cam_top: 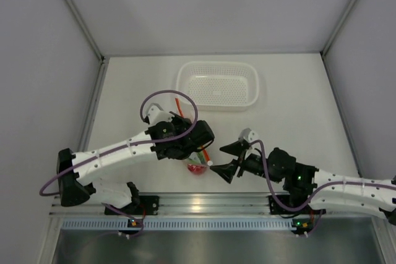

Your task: Open the zip-top bag and remove the fake food

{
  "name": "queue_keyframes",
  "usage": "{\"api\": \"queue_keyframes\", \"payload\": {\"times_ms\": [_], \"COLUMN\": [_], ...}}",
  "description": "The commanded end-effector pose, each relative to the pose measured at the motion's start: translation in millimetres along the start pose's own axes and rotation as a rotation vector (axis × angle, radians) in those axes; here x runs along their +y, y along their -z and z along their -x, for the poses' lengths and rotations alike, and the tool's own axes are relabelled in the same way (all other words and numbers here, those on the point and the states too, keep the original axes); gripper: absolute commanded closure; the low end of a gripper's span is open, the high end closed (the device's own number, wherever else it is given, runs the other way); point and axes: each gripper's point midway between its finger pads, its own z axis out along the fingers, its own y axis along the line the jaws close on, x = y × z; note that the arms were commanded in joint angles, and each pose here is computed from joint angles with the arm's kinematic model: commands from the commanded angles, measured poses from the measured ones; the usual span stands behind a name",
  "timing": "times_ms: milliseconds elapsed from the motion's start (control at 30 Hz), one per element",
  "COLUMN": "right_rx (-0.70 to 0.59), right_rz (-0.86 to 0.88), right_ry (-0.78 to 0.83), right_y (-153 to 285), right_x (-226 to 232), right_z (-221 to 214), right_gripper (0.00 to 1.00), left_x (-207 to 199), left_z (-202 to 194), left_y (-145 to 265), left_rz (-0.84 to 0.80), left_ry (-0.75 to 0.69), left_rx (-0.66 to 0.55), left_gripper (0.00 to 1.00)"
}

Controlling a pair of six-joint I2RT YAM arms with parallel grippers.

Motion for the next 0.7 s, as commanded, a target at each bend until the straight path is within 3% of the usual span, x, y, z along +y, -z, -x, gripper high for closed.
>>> {"api": "queue_keyframes", "payload": {"times_ms": [0,167,267,333,367,533,567,667], "right_rx": [-0.202,-0.207,-0.241,-0.255,-0.26,-0.267,-0.263,-0.274], "right_rz": [0.026,-0.002,-0.158,-0.189,-0.216,-0.241,-0.25,-0.247], "right_ry": [-0.027,-0.005,0.004,-0.001,-0.002,0.034,0.04,0.049], "right_y": [-6.4,-14.1,-17.9,-22.9,-23.6,-33.2,-34.0,-35.0], "right_x": [18.6,35.0,22.1,22.6,18.7,18.6,17.2,17.4], "right_z": [40.2,23.8,25.1,27.2,27.4,29.1,27.4,28.4], "right_gripper": [0.19,0.18,0.22,0.34,0.45,0.72,0.81,0.89], "left_x": [-8.2,-3.6,-2.8,-2.5,-2.3,-3.4,-3.6,-2.3], "left_z": [16.7,18.2,16.8,15.4,15.2,20.3,21.3,23.7], "left_y": [3.3,2.2,2.7,3.2,3.6,6.4,6.9,8.2], "left_rz": [-0.039,-0.037,-0.032,-0.03,-0.029,-0.039,-0.041,-0.044], "left_ry": [0.151,0.165,0.172,0.172,0.171,0.178,0.178,0.178], "left_rx": [-0.044,-0.05,-0.039,-0.032,-0.029,-0.027,-0.028,-0.025], "left_gripper": [1.0,1.0,1.0,1.0,1.0,1.0,1.0,1.0]}}
